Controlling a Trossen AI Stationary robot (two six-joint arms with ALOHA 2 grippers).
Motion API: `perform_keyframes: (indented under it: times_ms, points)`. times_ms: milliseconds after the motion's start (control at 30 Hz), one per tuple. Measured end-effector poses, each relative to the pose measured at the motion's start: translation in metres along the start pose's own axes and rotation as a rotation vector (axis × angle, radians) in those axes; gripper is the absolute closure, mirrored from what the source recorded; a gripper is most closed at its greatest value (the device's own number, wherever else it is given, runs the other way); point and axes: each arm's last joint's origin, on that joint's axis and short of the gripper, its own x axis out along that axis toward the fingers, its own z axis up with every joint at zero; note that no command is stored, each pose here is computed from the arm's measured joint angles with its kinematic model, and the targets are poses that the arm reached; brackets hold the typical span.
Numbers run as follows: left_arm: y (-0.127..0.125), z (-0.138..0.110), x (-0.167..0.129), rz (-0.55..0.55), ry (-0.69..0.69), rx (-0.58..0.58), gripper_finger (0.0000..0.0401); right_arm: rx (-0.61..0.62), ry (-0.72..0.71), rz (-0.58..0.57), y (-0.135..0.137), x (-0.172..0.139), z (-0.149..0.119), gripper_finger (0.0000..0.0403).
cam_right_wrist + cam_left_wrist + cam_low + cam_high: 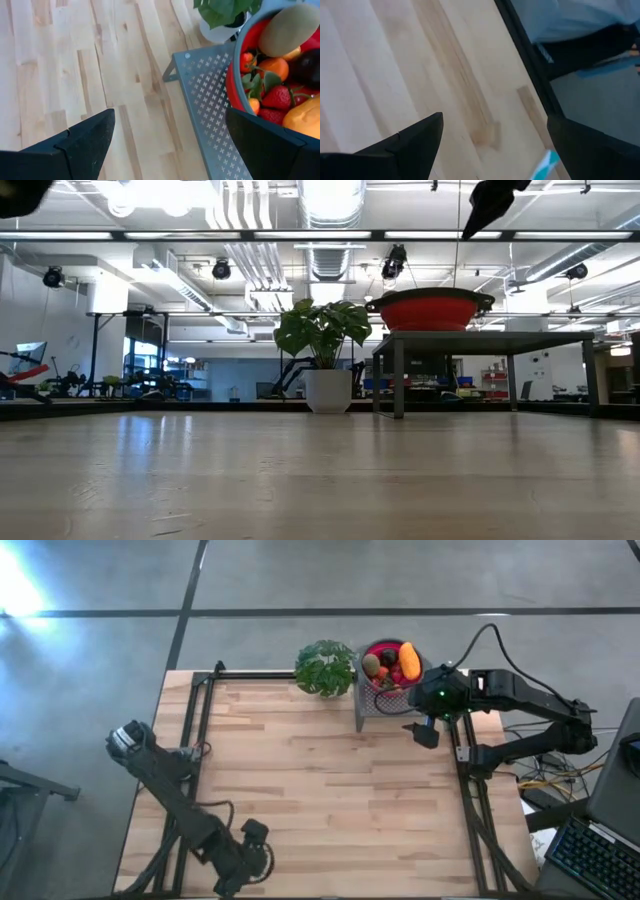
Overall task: Pick & Place Fruit
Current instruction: Put the blue knife on the shelf
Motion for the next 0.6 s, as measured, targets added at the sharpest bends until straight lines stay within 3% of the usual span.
perform_keyframes:
  times_ms: [600]
  points:
    - [-0.047,-0.042,0.033,-0.012,0.209,0.035,0.0039,-0.009,-0.131,-0.003,0.0,-0.001,0.013,0.0028]
